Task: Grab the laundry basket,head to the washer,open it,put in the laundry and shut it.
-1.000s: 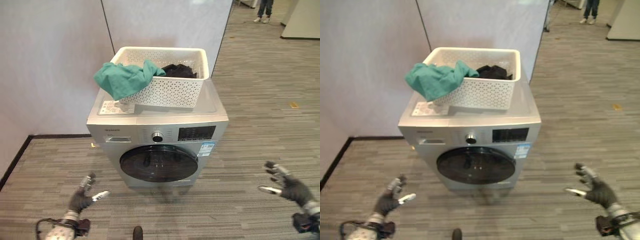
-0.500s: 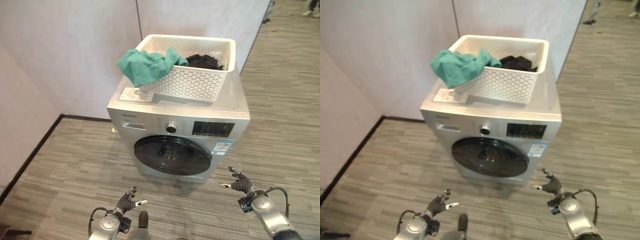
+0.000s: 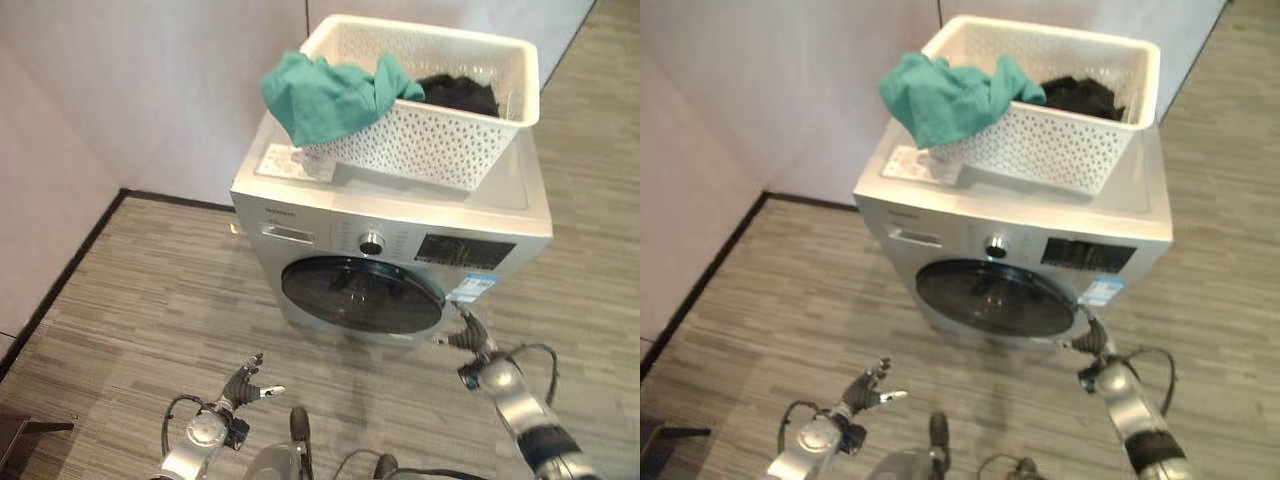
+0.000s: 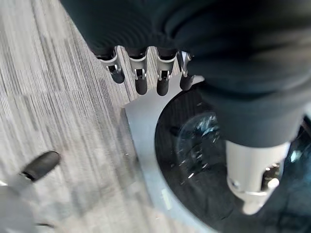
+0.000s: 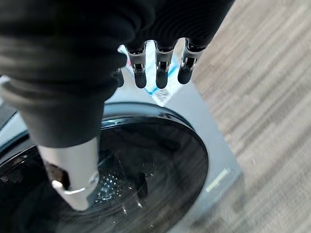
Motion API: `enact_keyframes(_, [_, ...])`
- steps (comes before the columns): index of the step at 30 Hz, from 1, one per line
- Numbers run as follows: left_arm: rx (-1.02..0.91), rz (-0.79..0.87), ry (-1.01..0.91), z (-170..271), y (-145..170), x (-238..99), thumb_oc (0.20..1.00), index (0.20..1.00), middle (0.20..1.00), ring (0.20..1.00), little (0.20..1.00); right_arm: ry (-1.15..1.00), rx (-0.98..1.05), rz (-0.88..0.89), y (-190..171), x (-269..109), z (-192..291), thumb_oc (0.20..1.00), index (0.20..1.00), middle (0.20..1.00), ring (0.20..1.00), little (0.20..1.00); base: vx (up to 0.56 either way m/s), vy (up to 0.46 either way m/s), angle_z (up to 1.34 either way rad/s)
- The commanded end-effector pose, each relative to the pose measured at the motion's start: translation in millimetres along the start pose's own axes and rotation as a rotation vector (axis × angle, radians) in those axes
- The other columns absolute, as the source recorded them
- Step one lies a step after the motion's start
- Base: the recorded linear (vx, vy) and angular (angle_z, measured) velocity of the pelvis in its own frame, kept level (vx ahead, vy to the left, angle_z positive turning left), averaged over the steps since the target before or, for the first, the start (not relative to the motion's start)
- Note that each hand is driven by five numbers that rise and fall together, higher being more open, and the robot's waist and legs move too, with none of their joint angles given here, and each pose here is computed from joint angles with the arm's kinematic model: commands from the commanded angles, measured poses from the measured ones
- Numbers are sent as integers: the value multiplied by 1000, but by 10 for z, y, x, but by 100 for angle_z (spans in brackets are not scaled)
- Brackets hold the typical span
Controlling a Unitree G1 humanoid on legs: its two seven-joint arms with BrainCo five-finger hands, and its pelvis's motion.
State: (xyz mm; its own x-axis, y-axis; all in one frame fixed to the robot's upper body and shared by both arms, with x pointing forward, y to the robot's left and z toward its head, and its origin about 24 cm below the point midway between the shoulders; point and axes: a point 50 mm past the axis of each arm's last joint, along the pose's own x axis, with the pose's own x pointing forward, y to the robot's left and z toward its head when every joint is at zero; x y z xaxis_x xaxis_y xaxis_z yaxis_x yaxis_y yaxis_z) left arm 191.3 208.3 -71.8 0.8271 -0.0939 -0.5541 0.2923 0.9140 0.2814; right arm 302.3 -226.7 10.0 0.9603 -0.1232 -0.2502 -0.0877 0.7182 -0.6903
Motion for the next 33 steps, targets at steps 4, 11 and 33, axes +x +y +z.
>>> enact_keyframes(4, [-67,32,-141,313,-18,112,1000,1000,1000,1000,1000,-3,-45,-162,-333,23,-25,1000,1000,1000,1000,1000,-67,-140,37])
enact_keyframes(11, [-125,27,-121,262,-128,109,1000,1000,1000,1000,1000,11,-71,-171,-330,56,-33,1000,1000,1000,1000,1000,-41,-115,41])
enact_keyframes(33, [-124,98,-176,424,-115,174,1000,1000,1000,1000,1000,-86,51,327,1171,-67,547,1000,1000,1000,1000,1000,-11,3,6])
